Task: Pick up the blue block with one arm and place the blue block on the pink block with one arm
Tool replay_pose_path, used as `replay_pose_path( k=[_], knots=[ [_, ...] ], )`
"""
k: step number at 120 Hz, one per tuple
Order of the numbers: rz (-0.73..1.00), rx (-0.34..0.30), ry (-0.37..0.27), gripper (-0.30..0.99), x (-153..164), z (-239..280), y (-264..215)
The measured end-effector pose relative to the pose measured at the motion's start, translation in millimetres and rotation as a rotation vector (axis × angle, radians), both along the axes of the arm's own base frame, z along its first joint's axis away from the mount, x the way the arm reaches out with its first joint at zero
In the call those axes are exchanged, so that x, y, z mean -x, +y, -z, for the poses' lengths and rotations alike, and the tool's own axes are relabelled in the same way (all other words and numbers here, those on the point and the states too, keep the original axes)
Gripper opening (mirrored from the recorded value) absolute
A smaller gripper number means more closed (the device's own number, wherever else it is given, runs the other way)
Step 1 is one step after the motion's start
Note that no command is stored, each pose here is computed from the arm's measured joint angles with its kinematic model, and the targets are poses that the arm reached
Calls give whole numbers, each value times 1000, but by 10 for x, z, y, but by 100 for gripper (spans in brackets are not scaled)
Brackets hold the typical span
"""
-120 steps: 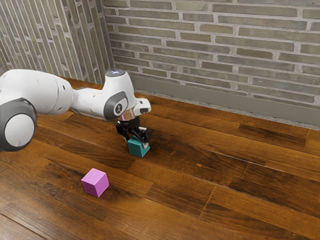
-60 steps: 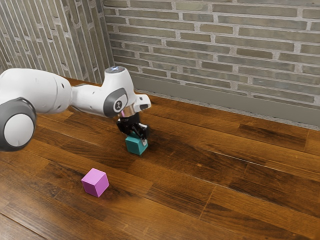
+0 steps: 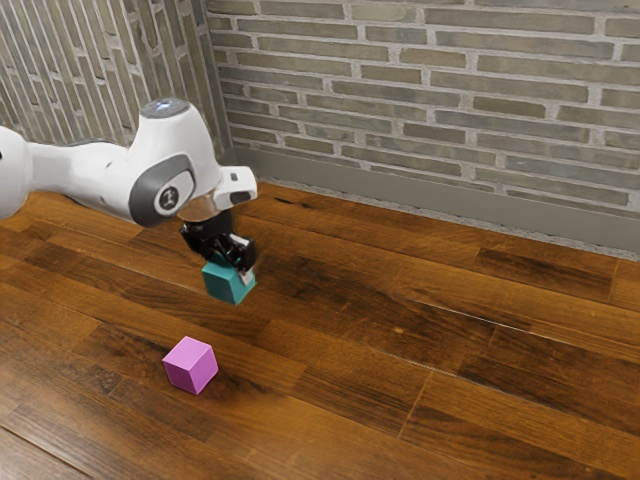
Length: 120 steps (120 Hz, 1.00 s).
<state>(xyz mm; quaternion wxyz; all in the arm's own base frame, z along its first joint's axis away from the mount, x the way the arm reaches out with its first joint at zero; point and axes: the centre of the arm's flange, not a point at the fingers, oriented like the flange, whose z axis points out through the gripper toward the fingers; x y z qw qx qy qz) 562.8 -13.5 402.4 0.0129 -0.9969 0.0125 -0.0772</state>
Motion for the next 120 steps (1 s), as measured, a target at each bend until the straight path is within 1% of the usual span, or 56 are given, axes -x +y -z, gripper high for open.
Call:
replay_pose_path(
  k=[13,31,51,81,94,120],
  knots=[
    [-10,-12,1,34,446,-24,-9],
    [-37,-23,23,34,907,86,19],
    [-68,-28,40,35,1181,157,41],
    [-105,-24,58,36,1240,205,81],
    [-128,-16,76,36,1224,275,186],
    [-117,-12,66,36,1079,355,250]
  ],
)
